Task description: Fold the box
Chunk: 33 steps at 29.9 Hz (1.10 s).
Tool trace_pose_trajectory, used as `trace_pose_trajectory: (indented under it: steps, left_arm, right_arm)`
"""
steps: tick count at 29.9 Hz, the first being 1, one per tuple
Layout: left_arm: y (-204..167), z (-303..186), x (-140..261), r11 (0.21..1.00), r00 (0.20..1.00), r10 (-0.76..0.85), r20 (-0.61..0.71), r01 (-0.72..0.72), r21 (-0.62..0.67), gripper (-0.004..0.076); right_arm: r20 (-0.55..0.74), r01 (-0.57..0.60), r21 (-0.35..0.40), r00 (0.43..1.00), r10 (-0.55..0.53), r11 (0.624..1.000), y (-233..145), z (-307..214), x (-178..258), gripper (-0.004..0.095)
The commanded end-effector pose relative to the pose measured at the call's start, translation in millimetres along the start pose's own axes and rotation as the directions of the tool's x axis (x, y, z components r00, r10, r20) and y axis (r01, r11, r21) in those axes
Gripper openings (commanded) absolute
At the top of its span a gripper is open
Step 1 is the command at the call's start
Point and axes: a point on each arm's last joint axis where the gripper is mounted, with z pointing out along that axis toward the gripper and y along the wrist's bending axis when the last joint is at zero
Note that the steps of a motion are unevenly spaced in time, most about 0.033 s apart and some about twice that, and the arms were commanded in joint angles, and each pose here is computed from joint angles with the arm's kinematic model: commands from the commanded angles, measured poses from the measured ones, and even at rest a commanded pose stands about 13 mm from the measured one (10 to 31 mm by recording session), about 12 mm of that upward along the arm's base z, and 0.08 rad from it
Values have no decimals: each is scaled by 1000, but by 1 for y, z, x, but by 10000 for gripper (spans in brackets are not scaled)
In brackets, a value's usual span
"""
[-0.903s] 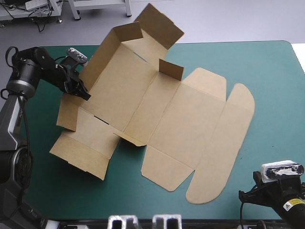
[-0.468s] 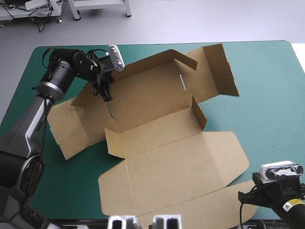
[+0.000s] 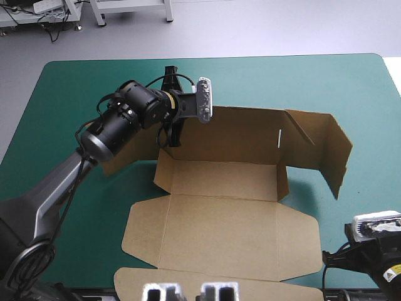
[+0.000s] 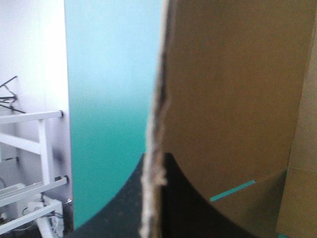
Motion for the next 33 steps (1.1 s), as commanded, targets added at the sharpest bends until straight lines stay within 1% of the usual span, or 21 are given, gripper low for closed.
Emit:
trace_pose_trajectory:
  steps: [1, 4, 7, 11, 14, 16, 20, 22, 26, 30, 33]
  left_arm:
    - [1, -37, -12, 980, 999, -3, 38, 10, -198, -9]
    - [-15, -36, -16, 969, 999, 10, 37, 0, -247, -9]
    - [-31, -39, -18, 954, 996, -36, 86, 60, -294, -9]
    - [-57, -40, -19, 938, 993, -37, 112, 73, -339, -9]
    - [-76, -40, -18, 924, 995, 20, 99, 20, -382, -9]
    - [-89, -38, -16, 917, 995, 30, 98, 12, -398, -9]
    - [-107, -30, -11, 901, 997, 47, 69, -13, -434, -9]
    - [-112, -28, -9, 889, 997, 39, 66, -4, -458, -9]
    - [-116, -25, -6, 871, 998, 26, 60, 7, -492, -9]
    - [-116, -25, -6, 871, 998, 20, 62, 13, -492, -9]
    - [-116, -25, -6, 871, 998, 20, 62, 13, -492, -9]
  right_arm:
    - [119, 0, 52, 993, -6, 999, -4, -26, -34, -13]
    - [141, 0, 56, 990, -7, 998, -5, -39, -59, -13]
    - [177, -17, 38, 984, 9, 999, -5, -50, -91, -13]
    - [201, -30, -9, 979, 31, 1000, -6, -53, -135, -13]
    - [193, -28, -49, 980, 37, 998, -8, -45, -168, -13]
    - [183, -37, -79, 982, 51, 996, -9, -39, -188, -13]
    - [143, -29, -137, 988, 49, 990, -12, -15, -224, -13]
    - [102, -33, -164, 994, 50, 986, -15, 2, -239, -13]
    - [27, -42, -192, 998, 48, 980, -22, 41, -261, -13]
    - [-51, -63, -245, 997, 52, 967, -26, 84, -270, -13]
    - [-144, -96, -265, 988, 59, 959, -29, 116, -267, -13]
